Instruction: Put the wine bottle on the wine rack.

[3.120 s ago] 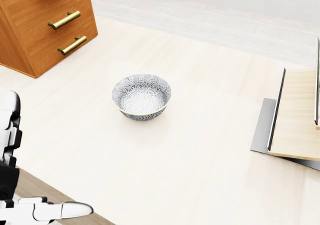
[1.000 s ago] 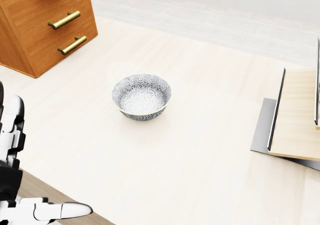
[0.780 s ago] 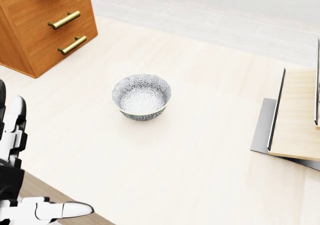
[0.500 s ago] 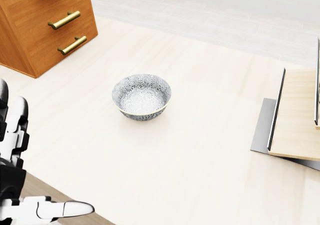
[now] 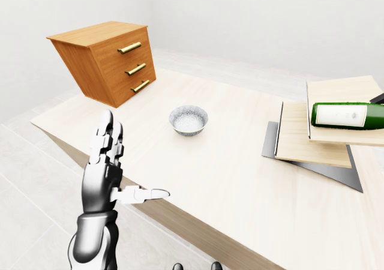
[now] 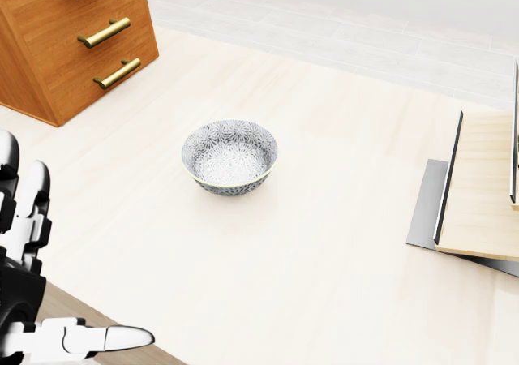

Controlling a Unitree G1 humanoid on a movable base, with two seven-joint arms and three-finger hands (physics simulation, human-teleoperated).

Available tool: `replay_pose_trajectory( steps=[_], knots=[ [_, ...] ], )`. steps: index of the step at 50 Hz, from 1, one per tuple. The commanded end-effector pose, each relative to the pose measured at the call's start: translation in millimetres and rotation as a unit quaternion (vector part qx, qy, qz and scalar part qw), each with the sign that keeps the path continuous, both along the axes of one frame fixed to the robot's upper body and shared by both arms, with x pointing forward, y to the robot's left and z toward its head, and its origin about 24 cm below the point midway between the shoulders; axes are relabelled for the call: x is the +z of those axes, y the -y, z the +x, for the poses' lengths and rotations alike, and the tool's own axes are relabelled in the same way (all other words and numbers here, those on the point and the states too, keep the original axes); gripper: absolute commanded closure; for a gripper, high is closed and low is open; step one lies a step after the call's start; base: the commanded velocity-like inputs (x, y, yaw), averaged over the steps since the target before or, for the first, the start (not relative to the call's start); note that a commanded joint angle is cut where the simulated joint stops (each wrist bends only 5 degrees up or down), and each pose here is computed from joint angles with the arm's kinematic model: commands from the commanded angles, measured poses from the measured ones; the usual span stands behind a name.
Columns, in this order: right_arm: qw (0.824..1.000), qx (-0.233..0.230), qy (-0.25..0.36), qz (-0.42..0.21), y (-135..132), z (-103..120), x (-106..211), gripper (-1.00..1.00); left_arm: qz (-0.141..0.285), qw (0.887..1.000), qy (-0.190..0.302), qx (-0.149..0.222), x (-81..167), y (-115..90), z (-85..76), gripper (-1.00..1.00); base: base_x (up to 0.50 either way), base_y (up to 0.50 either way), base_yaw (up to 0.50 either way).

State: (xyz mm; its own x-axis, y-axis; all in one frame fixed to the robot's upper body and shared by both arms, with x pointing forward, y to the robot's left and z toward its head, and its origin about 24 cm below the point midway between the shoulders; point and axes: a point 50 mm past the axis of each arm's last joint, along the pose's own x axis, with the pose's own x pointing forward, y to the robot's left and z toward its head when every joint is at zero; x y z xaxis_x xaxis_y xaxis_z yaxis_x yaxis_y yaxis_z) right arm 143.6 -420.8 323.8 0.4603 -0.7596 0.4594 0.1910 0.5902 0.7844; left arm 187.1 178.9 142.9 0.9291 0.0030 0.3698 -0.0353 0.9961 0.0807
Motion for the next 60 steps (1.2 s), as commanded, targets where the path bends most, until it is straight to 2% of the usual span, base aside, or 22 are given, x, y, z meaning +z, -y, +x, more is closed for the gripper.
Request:
replay_pose_trajectory(
  steps=[1,14,25,35,41,42,54,60],
  knots=[
    [0.997,0.049,0.023,-0.063,-29,9,31,-1.0,-0.001,1.0,-0.005,-0.002,-2,1,1.5,-1.0,0.0,0.0,0.0],
    [0.985,0.113,0.022,-0.125,-68,36,50,-1.0,-0.001,1.0,-0.01,-0.003,-4,1,2.6,-1.0,0.0,0.0,0.0],
    [0.965,0.17,0.053,-0.193,-109,38,71,-1.0,0.0,1.0,-0.016,-0.007,-7,3,5.2,-1.0,0.0,0.0,0.0],
    [0.929,0.241,0.096,-0.265,-155,27,91,-1.0,0.0,1.0,-0.026,-0.01,-12,5,8.4,-1.0,0.0,0.0,0.0],
    [0.914,0.264,0.107,-0.29,-171,23,93,-1.0,0.001,0.999,-0.035,-0.014,-16,7,11.3,-1.0,0.0,0.0,0.0],
    [0.906,0.275,0.114,-0.302,-178,19,93,-1.0,-0.001,0.999,-0.037,-0.016,-17,8,13.0,-1.0,0.0,0.0,0.0],
    [0.868,0.326,0.135,-0.35,-212,8,85,-1.0,0.007,0.999,-0.042,-0.026,-19,13,23.1,-1.0,0.0,0.0,0.0],
    [0.836,0.369,0.159,-0.373,-236,2,78,-1.0,0.015,0.999,0.013,-0.035,4,17,28.2,-1.0,0.0,0.0,0.0]
  ],
)
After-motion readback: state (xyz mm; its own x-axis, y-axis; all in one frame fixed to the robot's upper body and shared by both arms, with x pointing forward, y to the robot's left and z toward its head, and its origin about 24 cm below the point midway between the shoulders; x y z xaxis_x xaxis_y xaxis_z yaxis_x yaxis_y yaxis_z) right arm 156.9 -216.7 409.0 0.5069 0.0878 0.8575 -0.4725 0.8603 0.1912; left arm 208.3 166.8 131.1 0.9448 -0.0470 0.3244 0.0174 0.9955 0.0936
